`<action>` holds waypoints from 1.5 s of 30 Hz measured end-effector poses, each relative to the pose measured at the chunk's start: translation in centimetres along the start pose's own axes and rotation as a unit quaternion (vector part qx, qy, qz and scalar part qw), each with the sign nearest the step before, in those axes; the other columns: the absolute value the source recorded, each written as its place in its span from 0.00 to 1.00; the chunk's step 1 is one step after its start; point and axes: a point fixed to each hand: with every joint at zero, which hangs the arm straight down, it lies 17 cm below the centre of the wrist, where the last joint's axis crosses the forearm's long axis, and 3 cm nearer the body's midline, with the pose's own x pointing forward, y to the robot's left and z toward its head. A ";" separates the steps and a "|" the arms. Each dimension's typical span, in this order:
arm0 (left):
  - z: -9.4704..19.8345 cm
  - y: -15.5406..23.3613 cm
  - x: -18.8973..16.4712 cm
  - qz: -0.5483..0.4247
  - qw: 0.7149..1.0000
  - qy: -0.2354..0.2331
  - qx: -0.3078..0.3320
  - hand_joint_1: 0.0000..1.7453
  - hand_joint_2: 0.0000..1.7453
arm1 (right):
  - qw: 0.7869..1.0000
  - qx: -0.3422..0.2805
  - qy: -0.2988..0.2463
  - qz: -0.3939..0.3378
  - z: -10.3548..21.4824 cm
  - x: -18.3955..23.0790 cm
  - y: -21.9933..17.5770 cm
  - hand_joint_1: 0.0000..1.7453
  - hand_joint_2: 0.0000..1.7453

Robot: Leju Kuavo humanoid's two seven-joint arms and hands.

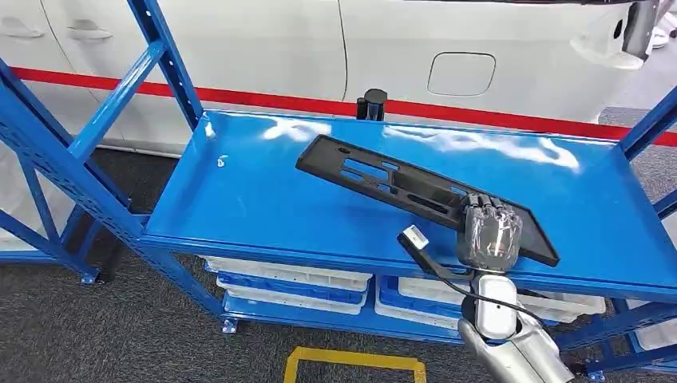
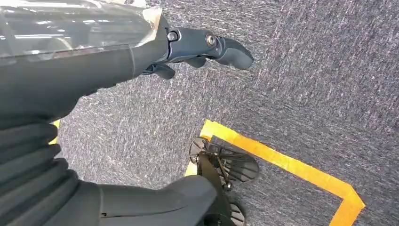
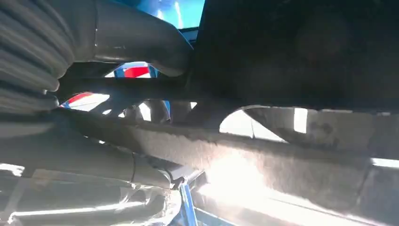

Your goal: Take the parts from the cabinet and place them on the table.

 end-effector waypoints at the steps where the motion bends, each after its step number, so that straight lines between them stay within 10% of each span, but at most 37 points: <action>1: 0.0 0.0 0.0 0.000 1.000 0.000 0.000 0.00 1.00 | 1.000 -0.003 -0.004 0.001 -0.1 0.0 -0.2 1.00 1.00; 7: 0.0 0.1 0.0 -0.004 1.000 0.002 0.005 0.00 1.00 | 0.996 -0.069 -0.047 -0.021 -1.4 0.2 -4.1 1.00 1.00; 13: -0.2 0.2 0.4 -0.004 1.000 0.002 0.012 0.00 1.00 | 0.945 -0.128 -0.197 -0.226 1.3 8.8 -11.5 1.00 1.00; 21: -0.1 0.3 0.1 0.004 1.000 0.007 0.019 0.00 1.00 | 0.870 -0.199 -0.060 -0.447 1.5 3.3 -15.1 1.00 1.00; 45: -0.1 0.6 -0.1 0.024 0.999 0.010 0.029 0.00 1.00 | 0.804 -0.199 -0.036 -0.560 1.7 3.9 -16.6 1.00 1.00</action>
